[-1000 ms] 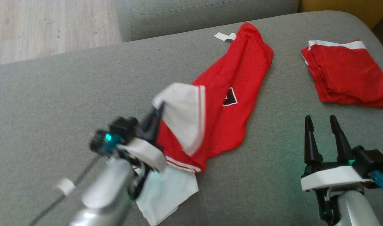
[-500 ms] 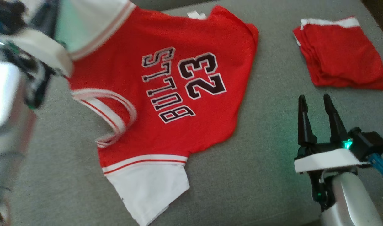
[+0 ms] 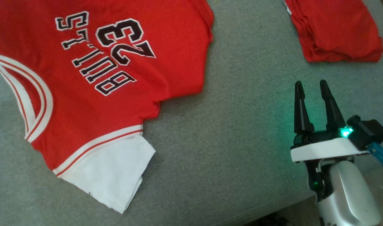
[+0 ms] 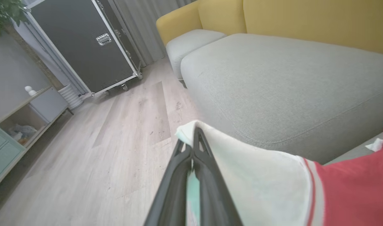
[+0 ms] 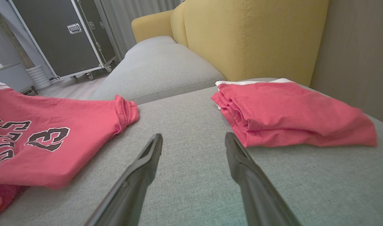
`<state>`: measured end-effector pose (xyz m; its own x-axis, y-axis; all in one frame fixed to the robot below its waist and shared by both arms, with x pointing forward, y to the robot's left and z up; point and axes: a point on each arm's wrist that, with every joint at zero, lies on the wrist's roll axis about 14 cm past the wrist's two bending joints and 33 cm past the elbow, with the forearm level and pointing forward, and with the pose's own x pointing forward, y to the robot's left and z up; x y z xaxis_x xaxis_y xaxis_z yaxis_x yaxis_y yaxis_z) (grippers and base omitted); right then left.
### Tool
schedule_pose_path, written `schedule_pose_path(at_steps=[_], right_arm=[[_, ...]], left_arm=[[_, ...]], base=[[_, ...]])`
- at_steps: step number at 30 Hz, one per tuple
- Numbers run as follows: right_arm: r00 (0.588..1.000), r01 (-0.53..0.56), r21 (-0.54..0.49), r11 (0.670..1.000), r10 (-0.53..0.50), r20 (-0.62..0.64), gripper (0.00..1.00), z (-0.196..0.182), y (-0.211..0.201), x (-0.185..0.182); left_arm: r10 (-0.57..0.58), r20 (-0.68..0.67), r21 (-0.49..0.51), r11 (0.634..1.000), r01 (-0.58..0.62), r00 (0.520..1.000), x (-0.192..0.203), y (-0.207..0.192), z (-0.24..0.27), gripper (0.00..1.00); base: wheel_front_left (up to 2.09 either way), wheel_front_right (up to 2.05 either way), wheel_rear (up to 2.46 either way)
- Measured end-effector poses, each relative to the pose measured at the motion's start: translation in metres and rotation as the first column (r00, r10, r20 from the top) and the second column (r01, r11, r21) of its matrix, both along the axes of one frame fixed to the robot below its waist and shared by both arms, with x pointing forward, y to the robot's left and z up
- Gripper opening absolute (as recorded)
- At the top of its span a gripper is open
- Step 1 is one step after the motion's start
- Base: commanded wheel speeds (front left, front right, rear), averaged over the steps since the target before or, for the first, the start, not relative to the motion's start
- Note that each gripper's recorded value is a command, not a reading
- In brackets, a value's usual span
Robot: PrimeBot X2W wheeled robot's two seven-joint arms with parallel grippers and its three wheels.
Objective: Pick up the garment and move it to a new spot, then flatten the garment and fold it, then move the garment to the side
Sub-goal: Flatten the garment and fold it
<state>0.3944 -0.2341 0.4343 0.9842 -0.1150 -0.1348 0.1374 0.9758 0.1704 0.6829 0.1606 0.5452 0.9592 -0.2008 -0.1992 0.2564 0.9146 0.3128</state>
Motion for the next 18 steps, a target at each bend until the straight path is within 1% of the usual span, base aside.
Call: schedule_pose_path(at_steps=[4, 10, 12, 13, 14, 18], right_arm=[[1.000, -0.002, -0.003, 1.000, 0.002, -0.017, 1.00, -0.006, 0.000, 0.002], [0.999, -0.019, -0.006, 1.000, 0.019, -0.032, 1.00, -0.013, 0.005, 0.006], [0.999, -0.027, -0.006, 1.000, 0.027, -0.027, 1.00, -0.012, 0.007, 0.009], [0.999, -0.030, -0.007, 1.000, 0.030, -0.023, 1.00, -0.011, 0.008, 0.011], [0.999, -0.036, -0.009, 0.999, 0.036, -0.019, 1.00, -0.009, 0.009, 0.013], [0.999, -0.048, -0.009, 0.999, 0.048, -0.015, 1.00, -0.009, 0.013, 0.015]], left_arm=[[0.050, 0.011, 0.058, 0.997, -0.051, 0.999, 0.011, 0.015, -0.007, 0.00], [0.194, 0.090, 0.091, 0.975, -0.202, 0.977, 0.024, 0.056, 0.005, 0.00], [0.222, 0.090, 0.106, 0.967, -0.231, 0.971, 0.022, 0.066, 0.002, 0.00], [0.232, 0.088, 0.110, 0.964, -0.241, 0.969, 0.021, 0.069, 0.000, 0.02], [0.230, 0.095, 0.107, 0.965, -0.240, 0.968, 0.020, 0.069, -0.001, 1.00], [0.211, 0.095, 0.089, 0.972, -0.219, 0.973, 0.017, 0.061, -0.002, 1.00]], base=[[0.00, 0.00, 0.00], [0.00, 0.00, 0.00], [0.00, 0.00, 0.00], [0.00, 0.00, 0.00], [0.00, 0.00, 0.00], [0.00, 0.00, 0.00]])
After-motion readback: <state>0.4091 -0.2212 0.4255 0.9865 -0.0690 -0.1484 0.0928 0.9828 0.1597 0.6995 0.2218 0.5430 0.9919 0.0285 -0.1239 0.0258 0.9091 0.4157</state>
